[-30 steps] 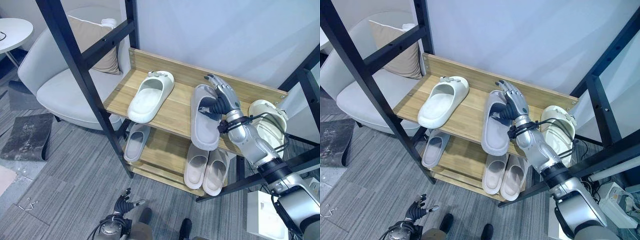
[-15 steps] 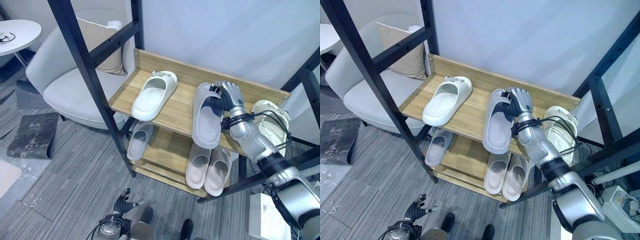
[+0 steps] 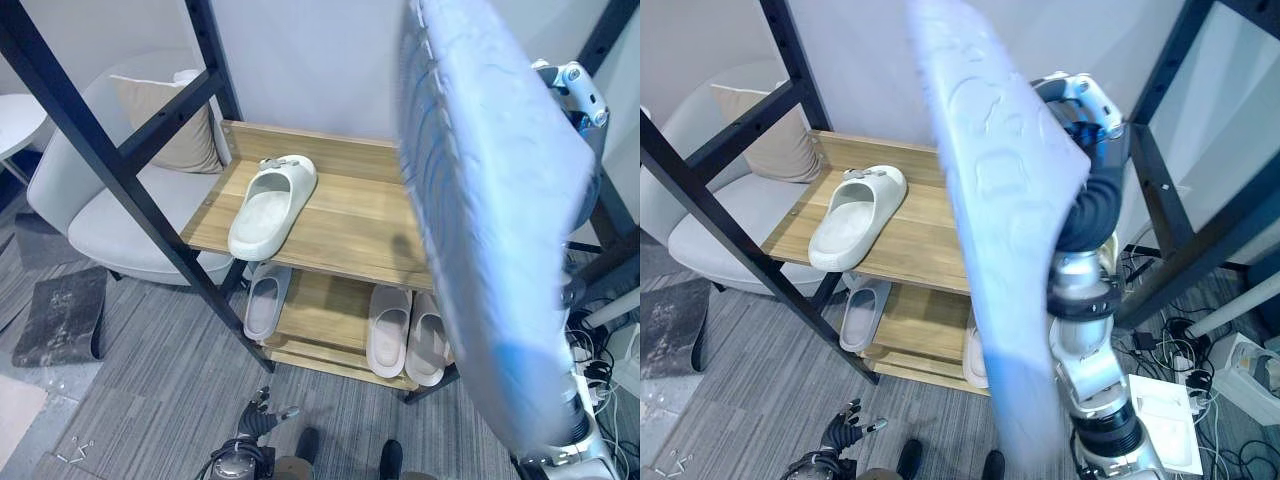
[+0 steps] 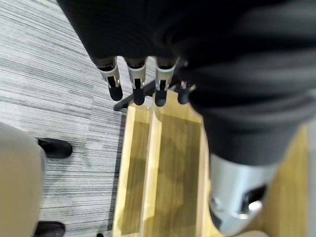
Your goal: Arrange the slippers neatly on the shoe rack.
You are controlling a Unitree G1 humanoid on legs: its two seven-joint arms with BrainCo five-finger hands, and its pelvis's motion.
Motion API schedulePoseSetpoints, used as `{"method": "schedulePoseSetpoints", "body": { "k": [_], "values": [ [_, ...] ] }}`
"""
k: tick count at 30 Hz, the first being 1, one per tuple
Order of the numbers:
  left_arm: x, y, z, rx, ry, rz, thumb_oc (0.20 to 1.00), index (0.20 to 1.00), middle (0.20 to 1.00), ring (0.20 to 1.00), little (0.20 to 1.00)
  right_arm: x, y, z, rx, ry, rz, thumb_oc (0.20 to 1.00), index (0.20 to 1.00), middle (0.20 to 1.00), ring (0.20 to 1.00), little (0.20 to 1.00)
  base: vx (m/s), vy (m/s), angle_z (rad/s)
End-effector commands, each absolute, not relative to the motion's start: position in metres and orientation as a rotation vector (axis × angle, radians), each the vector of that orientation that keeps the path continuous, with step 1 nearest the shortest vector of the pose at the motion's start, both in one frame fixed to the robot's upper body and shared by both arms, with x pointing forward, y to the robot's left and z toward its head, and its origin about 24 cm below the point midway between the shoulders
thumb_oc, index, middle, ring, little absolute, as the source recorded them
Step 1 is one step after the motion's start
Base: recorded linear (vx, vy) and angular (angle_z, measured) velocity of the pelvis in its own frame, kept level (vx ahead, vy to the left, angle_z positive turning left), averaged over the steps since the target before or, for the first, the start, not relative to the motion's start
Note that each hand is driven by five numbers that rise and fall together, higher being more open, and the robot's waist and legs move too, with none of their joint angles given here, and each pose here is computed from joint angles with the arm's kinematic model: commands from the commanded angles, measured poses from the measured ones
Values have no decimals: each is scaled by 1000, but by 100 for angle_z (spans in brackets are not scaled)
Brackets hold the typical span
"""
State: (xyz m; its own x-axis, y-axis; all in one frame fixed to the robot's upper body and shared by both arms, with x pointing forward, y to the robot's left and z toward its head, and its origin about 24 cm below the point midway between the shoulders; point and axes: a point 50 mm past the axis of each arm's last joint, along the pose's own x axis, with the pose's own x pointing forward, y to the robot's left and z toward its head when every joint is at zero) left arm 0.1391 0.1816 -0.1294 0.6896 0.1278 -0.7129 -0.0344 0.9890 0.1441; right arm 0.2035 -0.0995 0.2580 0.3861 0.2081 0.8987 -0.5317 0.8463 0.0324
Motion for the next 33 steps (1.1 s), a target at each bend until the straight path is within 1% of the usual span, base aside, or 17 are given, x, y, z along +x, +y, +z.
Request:
{"method": "schedulePoseSetpoints", "body": {
  "k": [1,4,5,7,9,10,12,15,16,20,24,25,27,28,30,31,33],
  "values": [
    [146,187,-128,128,785,89,1000,1000,1000,1000,1000,189,-87,272,551,-1093,802,200,200,200,200,200,-24,-43,7],
    [147,184,-127,105,775,86,1000,1000,1000,1000,1000,192,-49,260,691,-909,1019,200,200,200,200,200,-32,-38,19],
    [146,186,-129,111,781,97,1000,1000,1000,1000,1000,194,-28,250,593,-836,1093,200,200,200,200,200,-39,-29,31],
    [145,187,-130,114,787,104,1000,1000,1000,1000,1000,195,-18,243,540,-799,1132,200,200,200,200,200,-42,-32,47],
    [151,186,-128,103,765,111,1000,1000,1000,1000,1000,207,12,193,357,-573,1189,200,200,200,200,200,-47,-37,89],
    [151,186,-128,103,765,112,1000,1000,1000,1000,1000,207,12,193,357,-574,1190,200,200,200,200,200,-36,-19,63],
    [151,187,-130,89,771,127,1000,1000,1000,1000,1000,216,22,141,165,-401,1152,200,200,200,200,200,-35,-4,38],
    [151,188,-132,74,783,158,1000,1000,1000,1000,1000,222,21,98,-68,-309,1081,200,200,200,200,200,-25,8,42],
    [150,188,-132,74,783,158,1000,1000,1000,1000,1000,222,22,97,-69,-310,1081,200,200,200,200,200,-18,15,37],
    [158,187,-132,62,785,222,1000,1000,1000,1000,1000,241,-15,49,-662,-345,807,200,200,200,200,200,-8,2,7],
    [165,183,-131,71,776,222,1000,1000,1000,1000,1000,258,-43,25,-849,-295,610,200,200,200,200,200,-11,5,-2],
    [175,180,-127,69,746,218,1000,1000,1000,1000,1000,275,-55,31,-912,-319,479,200,200,200,200,200,-48,12,-1],
    [185,177,-121,61,710,209,1000,1000,1000,1000,1000,285,-65,35,-957,-338,388,200,200,200,200,200,-176,18,3],
    [203,169,-111,54,647,180,1000,1000,1000,1000,1000,306,-73,48,-1019,-386,254,200,200,200,200,200,-340,47,4],
    [211,166,-105,44,614,168,1000,1000,1000,1000,1000,316,-72,60,-1026,-420,209,200,200,200,200,200,-304,59,5],
    [227,162,-91,41,534,137,1000,1000,1000,1000,1000,337,-82,89,-1073,-503,53,200,200,200,200,200,-323,102,17],
    [237,162,-81,46,473,118,1000,1000,1000,1000,1000,354,-93,113,-1123,-558,-63,200,200,200,200,200,-283,130,19]
  ]
}}
